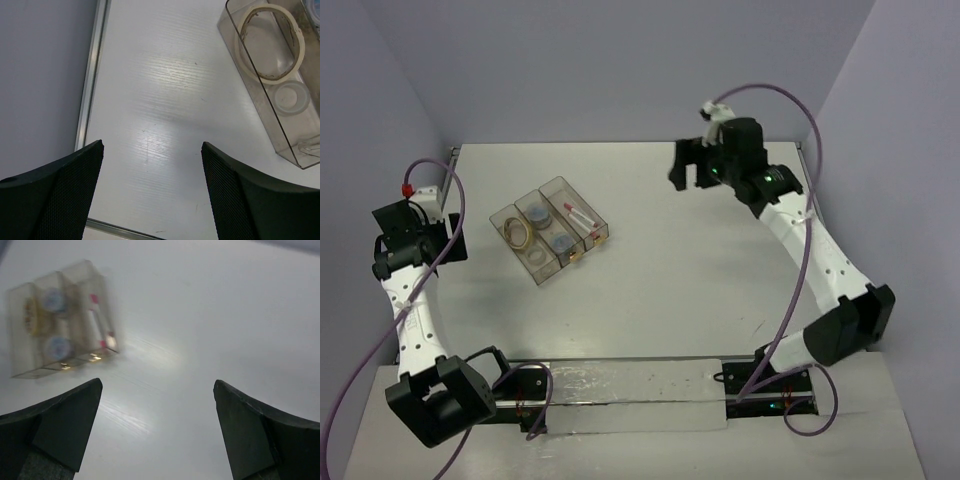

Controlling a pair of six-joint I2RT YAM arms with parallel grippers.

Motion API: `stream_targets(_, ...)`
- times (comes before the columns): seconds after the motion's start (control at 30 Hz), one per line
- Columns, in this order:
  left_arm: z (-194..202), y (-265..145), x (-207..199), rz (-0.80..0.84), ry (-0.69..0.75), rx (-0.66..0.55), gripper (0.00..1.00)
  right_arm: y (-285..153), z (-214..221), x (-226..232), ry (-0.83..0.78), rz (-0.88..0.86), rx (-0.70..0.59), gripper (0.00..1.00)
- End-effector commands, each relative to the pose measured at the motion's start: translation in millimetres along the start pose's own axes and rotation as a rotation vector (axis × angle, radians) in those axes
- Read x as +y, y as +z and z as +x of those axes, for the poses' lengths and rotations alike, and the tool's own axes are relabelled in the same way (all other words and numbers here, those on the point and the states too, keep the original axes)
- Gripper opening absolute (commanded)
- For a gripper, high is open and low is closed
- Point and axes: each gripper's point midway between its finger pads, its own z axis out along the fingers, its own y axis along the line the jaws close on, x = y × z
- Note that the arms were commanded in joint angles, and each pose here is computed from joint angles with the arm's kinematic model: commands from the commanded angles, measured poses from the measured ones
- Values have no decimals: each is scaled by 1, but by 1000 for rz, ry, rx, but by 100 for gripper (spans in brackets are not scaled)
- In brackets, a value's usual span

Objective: Sort the stationery into containers
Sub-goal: Reset both arms

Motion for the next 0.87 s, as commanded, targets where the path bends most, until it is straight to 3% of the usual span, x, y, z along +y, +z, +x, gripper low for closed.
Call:
stream_targets(0.0,-6,-10,-1,0,-20,-54,86,-26,90,-92,250,314,139,100)
stream_targets(0.13,6,-8,6,-57,-42,-47,89,-81,110,-160,455,605,-101,100)
stream_targets(0.23,12,-8,11,-96,-61,-63,89,-104,121,-175,501,721,-204,100)
stream_targets(0.47,21,-7,30,-251,-132,-150,94,-107,144,-165,558,699,-180,100)
stream_targets(0.67,13,-7,27,-234,-183,-212,94,-109,159,-160,524,674,-169,100)
stream_targets(0.83,7,-7,19,-187,-179,-222,94,-109,154,-148,499,589,-239,100)
